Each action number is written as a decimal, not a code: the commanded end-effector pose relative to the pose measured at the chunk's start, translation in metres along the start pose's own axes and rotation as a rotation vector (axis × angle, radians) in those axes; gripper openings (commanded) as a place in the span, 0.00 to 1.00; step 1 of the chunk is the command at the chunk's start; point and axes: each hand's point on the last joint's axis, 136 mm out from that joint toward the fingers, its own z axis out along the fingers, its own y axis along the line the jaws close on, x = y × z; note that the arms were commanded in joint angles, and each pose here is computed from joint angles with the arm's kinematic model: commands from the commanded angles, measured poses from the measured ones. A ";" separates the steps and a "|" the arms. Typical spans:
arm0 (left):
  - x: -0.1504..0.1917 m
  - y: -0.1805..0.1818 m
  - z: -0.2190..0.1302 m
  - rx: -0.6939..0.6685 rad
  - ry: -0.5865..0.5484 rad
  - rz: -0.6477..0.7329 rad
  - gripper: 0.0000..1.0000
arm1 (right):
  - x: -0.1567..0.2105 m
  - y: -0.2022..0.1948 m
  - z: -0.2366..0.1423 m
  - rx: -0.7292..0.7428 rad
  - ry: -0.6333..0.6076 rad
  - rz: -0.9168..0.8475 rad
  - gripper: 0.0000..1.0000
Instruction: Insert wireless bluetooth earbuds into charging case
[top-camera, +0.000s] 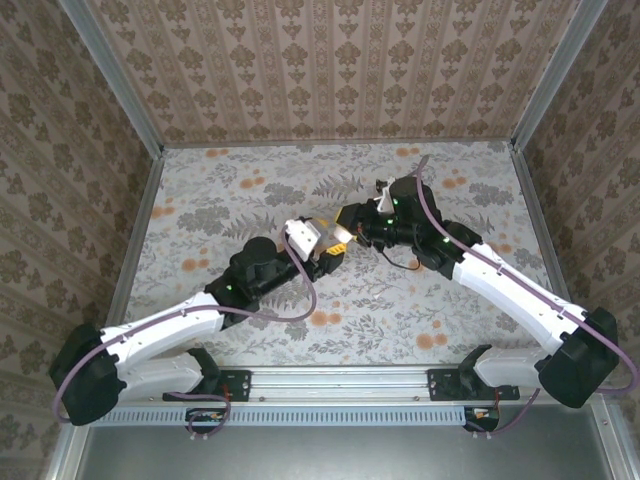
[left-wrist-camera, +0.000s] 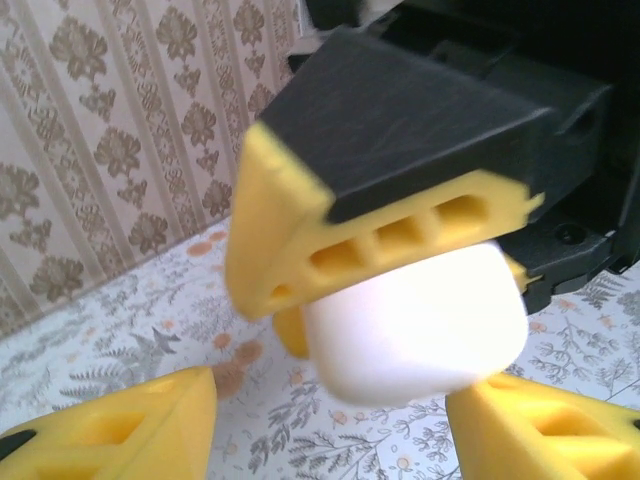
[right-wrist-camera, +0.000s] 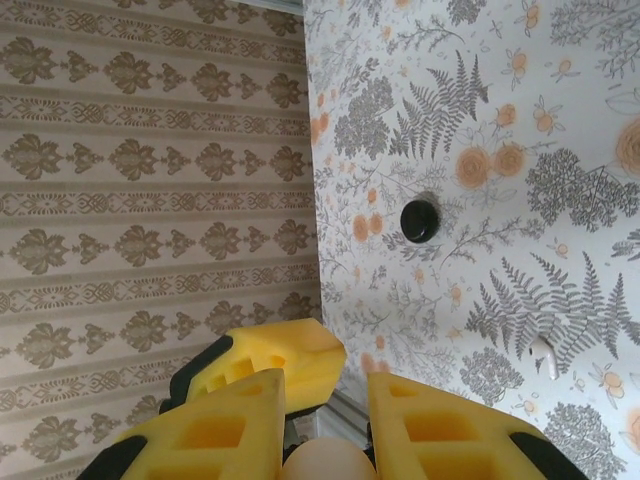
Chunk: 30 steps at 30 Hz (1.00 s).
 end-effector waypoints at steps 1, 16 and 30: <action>-0.016 0.006 -0.010 0.027 -0.034 -0.145 0.63 | 0.002 0.000 0.002 -0.028 0.040 -0.067 0.06; -0.061 0.006 -0.039 0.411 -0.112 -0.592 0.56 | -0.004 0.043 -0.014 -0.207 0.099 -0.464 0.01; -0.083 -0.013 -0.015 0.626 -0.179 -0.750 0.45 | 0.004 0.068 -0.017 -0.351 0.135 -0.514 0.01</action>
